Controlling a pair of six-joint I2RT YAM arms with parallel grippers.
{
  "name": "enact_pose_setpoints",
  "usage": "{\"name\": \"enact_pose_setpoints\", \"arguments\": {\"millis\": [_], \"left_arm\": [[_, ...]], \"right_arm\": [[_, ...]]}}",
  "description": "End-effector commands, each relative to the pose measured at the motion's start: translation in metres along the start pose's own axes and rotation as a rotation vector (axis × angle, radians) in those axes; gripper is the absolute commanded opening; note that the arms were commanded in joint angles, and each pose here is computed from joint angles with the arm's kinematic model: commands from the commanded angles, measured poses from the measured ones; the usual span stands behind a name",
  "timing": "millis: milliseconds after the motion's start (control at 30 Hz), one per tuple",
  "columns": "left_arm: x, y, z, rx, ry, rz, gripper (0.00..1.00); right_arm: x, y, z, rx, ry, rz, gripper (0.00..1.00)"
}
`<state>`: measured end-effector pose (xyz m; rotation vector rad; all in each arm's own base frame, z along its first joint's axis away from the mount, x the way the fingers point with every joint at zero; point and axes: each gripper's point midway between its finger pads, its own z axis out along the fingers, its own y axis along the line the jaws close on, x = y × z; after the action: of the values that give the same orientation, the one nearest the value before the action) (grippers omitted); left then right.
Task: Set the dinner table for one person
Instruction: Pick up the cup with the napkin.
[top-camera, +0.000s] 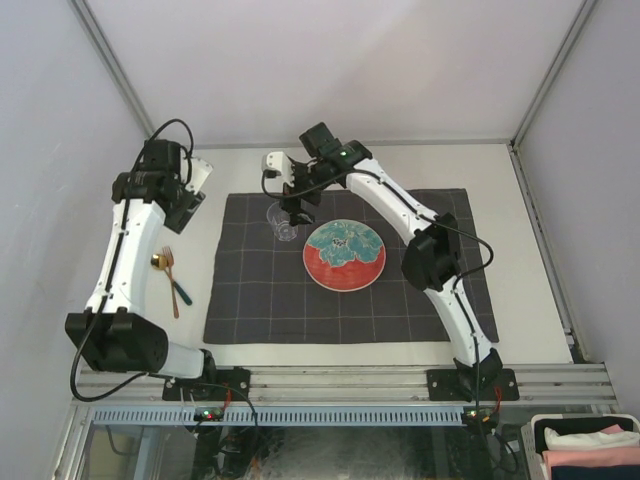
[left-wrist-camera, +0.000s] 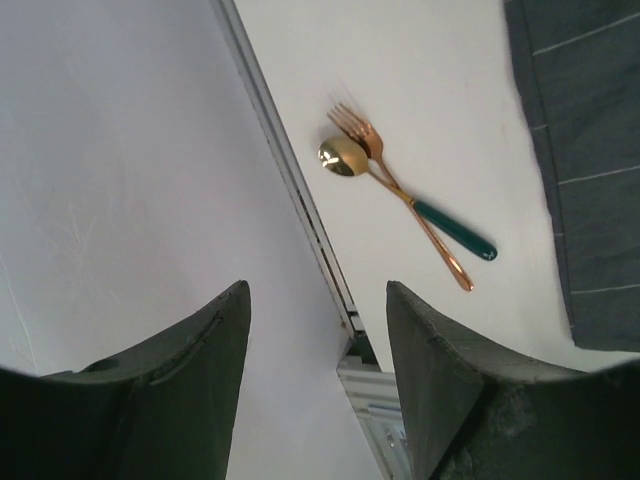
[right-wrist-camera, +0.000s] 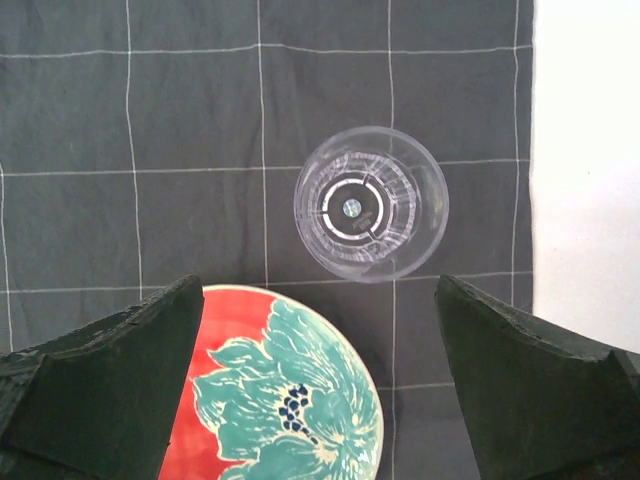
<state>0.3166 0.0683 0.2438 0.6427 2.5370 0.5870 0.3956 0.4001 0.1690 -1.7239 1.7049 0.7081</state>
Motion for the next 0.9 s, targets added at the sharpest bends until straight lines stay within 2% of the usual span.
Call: {"name": "enact_pose_setpoints", "arguments": {"millis": [0, 300, 633, 800, 867], "left_arm": [[0.018, 0.016, -0.012, -0.056, 0.02, -0.027, 0.61], [0.023, 0.019, -0.025, -0.082, -0.041, -0.017, 0.6], [0.044, 0.002, -0.043, -0.059, -0.087, -0.016, 0.61], [0.054, 0.0, -0.048, -0.077, -0.083, -0.025, 0.61], [0.056, 0.0, -0.051, -0.082, -0.085, -0.035, 0.61]], "right_arm": [[-0.017, 0.002, 0.01, -0.016, -0.069, 0.004, 1.0], [0.003, 0.025, 0.062, -0.063, 0.011, 0.035, 1.0], [0.028, 0.044, 0.104, -0.087, 0.094, 0.023, 0.99], [0.031, 0.043, 0.109, -0.092, 0.094, -0.004, 0.96], [0.033, 0.04, 0.111, -0.086, 0.098, -0.022, 0.91]]}}
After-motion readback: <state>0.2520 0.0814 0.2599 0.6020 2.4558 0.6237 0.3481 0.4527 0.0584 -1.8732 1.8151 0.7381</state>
